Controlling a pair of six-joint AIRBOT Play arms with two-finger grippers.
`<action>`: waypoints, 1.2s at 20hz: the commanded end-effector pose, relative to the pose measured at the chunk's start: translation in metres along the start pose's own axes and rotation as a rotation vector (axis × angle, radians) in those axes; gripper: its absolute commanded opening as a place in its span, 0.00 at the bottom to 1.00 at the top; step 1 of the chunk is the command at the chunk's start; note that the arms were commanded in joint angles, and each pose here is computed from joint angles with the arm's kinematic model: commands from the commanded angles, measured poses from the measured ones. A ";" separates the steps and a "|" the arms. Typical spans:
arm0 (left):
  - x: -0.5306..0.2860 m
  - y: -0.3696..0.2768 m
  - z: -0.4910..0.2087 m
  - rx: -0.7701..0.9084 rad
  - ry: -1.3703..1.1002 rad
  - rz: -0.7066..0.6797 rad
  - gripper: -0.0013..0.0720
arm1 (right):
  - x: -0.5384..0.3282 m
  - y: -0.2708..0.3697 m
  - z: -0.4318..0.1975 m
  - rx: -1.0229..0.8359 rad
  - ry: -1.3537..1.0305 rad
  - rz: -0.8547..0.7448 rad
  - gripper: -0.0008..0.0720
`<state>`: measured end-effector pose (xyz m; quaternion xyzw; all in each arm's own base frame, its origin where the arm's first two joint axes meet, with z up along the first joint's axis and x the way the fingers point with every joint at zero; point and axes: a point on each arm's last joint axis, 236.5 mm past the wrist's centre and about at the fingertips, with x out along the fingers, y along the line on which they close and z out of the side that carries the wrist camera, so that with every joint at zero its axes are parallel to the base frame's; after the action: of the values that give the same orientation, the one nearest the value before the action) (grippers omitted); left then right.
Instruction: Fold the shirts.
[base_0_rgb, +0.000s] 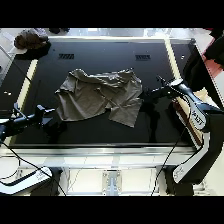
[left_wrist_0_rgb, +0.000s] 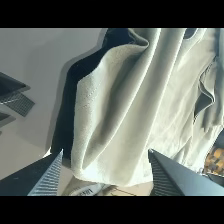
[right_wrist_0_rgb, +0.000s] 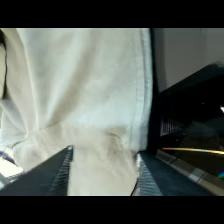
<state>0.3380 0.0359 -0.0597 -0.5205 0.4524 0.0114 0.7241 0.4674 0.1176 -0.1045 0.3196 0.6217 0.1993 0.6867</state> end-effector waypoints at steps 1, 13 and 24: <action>0.000 0.000 0.000 0.000 0.000 0.001 0.82 | 0.007 0.002 0.004 -0.009 -0.019 -0.013 0.35; 0.017 0.007 -0.011 -0.124 0.002 -0.034 0.82 | -0.016 0.059 0.010 -0.084 0.001 0.131 0.03; 0.051 -0.021 -0.002 -0.135 -0.044 -0.151 0.19 | -0.030 0.081 0.016 -0.118 -0.044 0.177 0.03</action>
<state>0.3588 -0.0031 -0.0903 -0.5887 0.4374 0.0089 0.6798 0.4845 0.1521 -0.0368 0.3427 0.5772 0.2822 0.6854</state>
